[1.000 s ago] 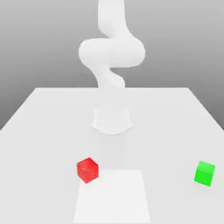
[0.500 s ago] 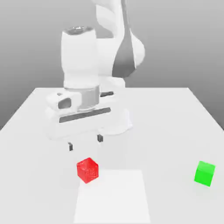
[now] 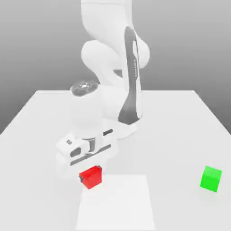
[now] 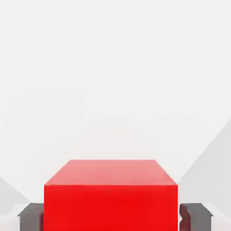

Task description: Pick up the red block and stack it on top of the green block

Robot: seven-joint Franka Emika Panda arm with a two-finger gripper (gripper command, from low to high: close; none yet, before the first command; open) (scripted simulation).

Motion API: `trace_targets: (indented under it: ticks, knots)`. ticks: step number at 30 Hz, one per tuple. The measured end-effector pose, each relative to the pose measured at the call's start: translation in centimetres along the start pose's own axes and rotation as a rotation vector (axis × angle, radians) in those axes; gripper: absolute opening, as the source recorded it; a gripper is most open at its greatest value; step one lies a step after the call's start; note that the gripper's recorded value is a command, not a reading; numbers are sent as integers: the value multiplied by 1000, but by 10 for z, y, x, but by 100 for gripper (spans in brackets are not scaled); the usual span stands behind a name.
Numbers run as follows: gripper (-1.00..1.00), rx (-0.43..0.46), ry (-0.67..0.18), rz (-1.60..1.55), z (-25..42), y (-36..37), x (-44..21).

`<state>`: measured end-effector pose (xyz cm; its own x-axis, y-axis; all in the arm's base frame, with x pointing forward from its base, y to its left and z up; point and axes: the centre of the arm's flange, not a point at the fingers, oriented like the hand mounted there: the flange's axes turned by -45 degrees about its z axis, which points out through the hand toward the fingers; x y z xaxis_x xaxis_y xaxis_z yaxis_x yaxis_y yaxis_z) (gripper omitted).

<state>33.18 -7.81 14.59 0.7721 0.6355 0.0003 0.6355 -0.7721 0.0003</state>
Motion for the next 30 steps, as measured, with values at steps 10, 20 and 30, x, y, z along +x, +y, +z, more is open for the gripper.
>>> trace_targets:
  ticks: [10, 20, 30]
  knots:
    - [-100, -3, 5, 1, -34, 4, 2]
    - [-100, -16, -10, -112, -73, -37, 73]
    - [-100, -10, -2, -439, -97, -262, 228]
